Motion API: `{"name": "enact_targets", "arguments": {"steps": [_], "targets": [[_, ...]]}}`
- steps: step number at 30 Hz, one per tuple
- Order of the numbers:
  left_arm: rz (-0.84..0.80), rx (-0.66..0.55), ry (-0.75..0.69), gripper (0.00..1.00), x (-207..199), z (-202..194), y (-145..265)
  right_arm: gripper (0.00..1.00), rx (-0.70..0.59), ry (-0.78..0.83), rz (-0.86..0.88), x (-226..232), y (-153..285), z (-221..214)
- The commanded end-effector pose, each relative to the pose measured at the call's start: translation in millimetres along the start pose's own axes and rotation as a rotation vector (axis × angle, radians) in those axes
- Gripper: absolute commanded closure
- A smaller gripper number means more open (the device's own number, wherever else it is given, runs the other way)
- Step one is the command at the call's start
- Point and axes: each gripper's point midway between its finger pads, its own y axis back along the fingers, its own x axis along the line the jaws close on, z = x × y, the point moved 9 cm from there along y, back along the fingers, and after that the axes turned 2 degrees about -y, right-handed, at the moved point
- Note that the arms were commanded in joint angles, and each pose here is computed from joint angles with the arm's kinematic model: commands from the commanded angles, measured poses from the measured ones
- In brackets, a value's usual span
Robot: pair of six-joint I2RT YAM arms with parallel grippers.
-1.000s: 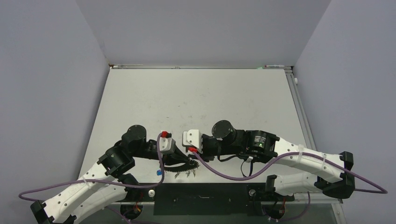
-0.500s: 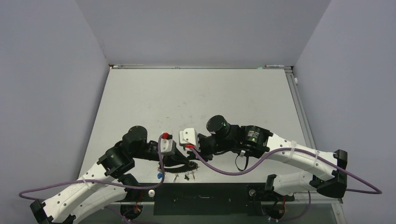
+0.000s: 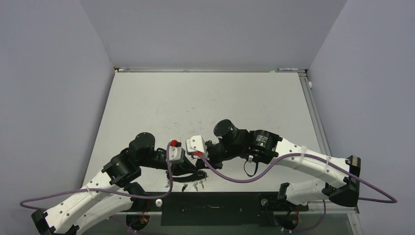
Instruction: Put the keys on the keyring
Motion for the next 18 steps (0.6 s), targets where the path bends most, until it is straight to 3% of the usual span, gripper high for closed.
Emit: {"name": "enact_targets", "arguments": {"steps": [1,5,8,13,18], "targets": [[0.034,-0.091,-0.105,0.95,1.0,28.9,5.3,0.95,-0.083,0.044,-0.011,-1.3,5.3,12.6],[0.089,-0.125,-0.153,0.52,0.7,34.7,12.1,0.95,-0.198,0.072,-0.081,1.8,20.2,18.9],[0.127,-0.167,-0.193,0.41,-0.8,39.5,18.5,0.95,-0.28,0.085,-0.109,4.9,29.2,20.4],[0.205,-0.271,-0.244,0.4,-1.5,47.9,28.2,0.95,-0.4,0.105,-0.16,8.0,38.8,22.6],[0.254,-0.459,-0.277,0.51,-3.2,58.2,36.2,0.95,-0.58,0.128,-0.239,10.7,53.7,28.1]]}}
